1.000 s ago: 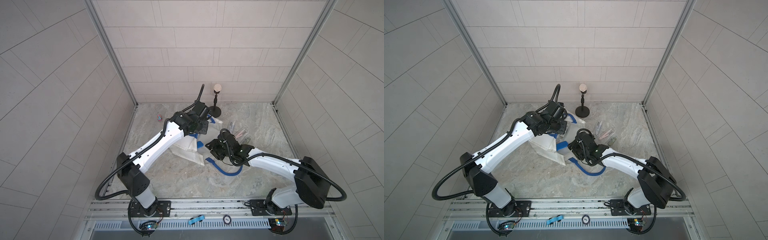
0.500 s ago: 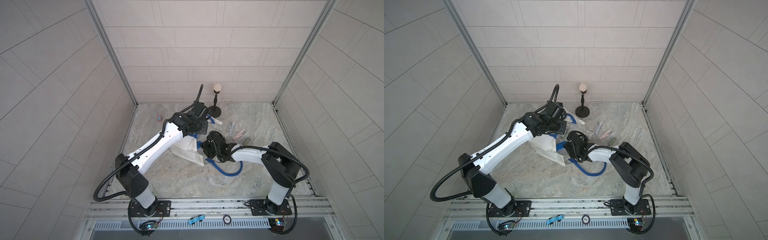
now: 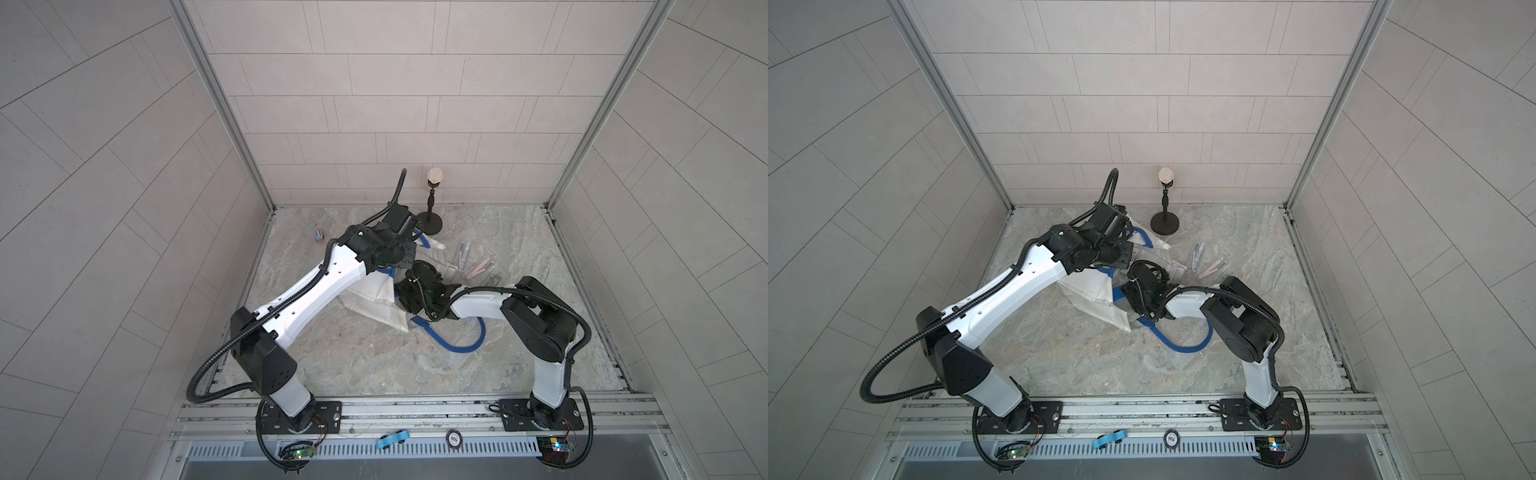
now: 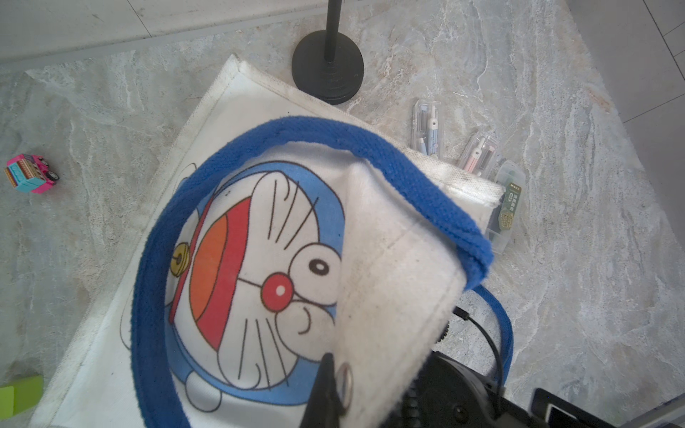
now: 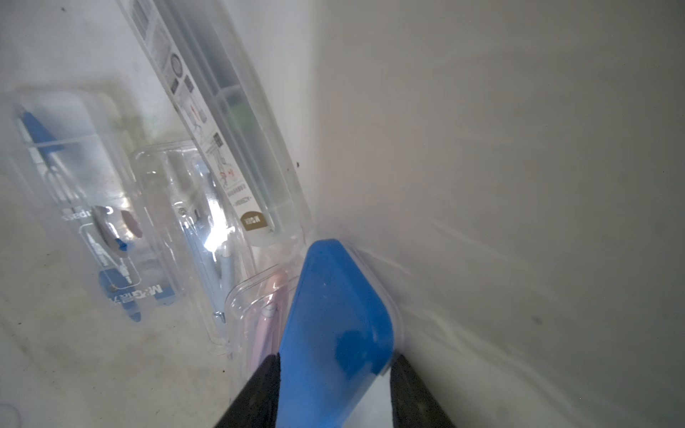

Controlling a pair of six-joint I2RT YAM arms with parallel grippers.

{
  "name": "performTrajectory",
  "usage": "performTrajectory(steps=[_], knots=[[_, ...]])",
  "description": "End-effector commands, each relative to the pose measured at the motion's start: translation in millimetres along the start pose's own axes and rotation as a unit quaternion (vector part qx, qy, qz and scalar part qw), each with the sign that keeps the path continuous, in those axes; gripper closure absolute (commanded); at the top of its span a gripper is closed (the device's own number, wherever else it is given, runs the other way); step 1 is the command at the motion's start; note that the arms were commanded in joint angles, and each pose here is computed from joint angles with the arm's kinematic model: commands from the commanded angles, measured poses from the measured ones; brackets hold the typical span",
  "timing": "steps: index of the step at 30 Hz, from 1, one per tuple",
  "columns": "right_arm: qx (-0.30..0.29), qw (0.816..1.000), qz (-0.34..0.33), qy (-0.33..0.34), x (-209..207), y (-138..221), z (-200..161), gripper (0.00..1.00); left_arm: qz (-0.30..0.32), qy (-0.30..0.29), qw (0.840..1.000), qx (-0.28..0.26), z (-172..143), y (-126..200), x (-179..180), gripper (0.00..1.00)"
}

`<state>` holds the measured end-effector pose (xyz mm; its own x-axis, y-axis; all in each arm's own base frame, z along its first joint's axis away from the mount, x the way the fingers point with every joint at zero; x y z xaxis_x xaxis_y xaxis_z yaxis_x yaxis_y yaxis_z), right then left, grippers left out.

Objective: Take out the compass set from the canvas bag
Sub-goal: Pick up the compass set from the canvas bag.

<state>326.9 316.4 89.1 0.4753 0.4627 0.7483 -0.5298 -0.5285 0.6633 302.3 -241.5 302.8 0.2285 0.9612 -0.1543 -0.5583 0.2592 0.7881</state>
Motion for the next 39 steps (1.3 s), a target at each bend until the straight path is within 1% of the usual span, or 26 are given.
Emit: performTrajectory(steps=[1,6,9,12,14,16,17,18,21,24,26,29,32,35,39], knots=[[-0.002,1.0,0.012,-0.021,7.6,-4.3,-1.7,0.48,-0.013,0.012,1.0,-0.024,4.7,17.9,-0.2,1.0],[-0.007,0.999,0.034,-0.015,15.3,-12.5,-0.6,0.48,-0.016,0.014,1.0,-0.021,4.3,16.5,-1.2,1.0],[-0.011,0.998,0.056,-0.007,24.5,-17.3,0.8,0.53,-0.017,0.015,1.0,-0.021,4.2,18.0,-0.9,1.0],[-0.016,0.997,0.078,0.003,33.2,-19.4,2.1,0.65,-0.014,0.012,1.0,-0.021,3.8,20.1,0.3,1.0],[-0.017,0.996,0.09,0.015,40.0,-18.6,2.9,0.78,-0.01,0.011,1.0,-0.023,3.8,22.2,2.0,1.0],[-0.015,0.995,0.097,0.024,45.7,-15.7,1.8,0.9,-0.006,0.01,1.0,-0.025,3.3,23.6,3.6,1.0],[-0.014,0.994,0.1,0.031,49.1,-11.1,1.7,0.94,-0.004,0.01,1.0,-0.025,2.8,23.8,4.1,1.0],[-0.015,0.994,0.098,0.038,50.2,-6.4,1.7,0.96,-0.002,0.009,1.0,-0.026,3.1,23.6,4.9,1.0],[-0.018,0.992,0.101,0.07,60.5,20.9,0.9,0.98,0.005,0.008,1.0,-0.027,3.7,22.8,6.4,1.0],[-0.022,0.99,0.096,0.106,70.8,56.9,2.2,0.98,0.01,0.01,0.999,-0.031,5.7,22.3,8.6,1.0],[-0.023,0.987,0.082,0.133,71.4,80.6,3.4,0.99,0.011,0.013,0.999,-0.035,8.0,23.3,10.6,1.0],[-0.036,0.984,0.066,0.164,61.9,116.8,12.6,0.99,0.013,0.015,0.999,-0.04,11.3,24.7,15.0,1.0],[-0.046,0.98,0.033,0.193,44.4,149.9,31.9,0.99,0.017,0.019,0.999,-0.042,13.5,25.6,19.6,1.0],[-0.053,0.975,0.02,0.214,28.2,183.7,56.0,0.99,0.017,0.021,0.999,-0.043,15.3,25.7,23.3,1.0],[-0.064,0.976,0.024,0.205,3.3,229.0,92.9,0.98,0.024,0.021,0.999,-0.041,15.6,25.0,28.3,1.0]])
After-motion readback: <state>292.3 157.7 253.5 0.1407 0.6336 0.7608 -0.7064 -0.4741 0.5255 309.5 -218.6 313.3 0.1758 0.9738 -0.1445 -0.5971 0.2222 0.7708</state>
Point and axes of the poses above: each gripper's point midway between its finger pads, its own y axis back along the fingers, its own x axis along the line the jaws close on, z = x × y, the point moved 6 cm from there along y, back along the fingers, and after that the axes turned 4 degrees about y, right-handed, at the moved point
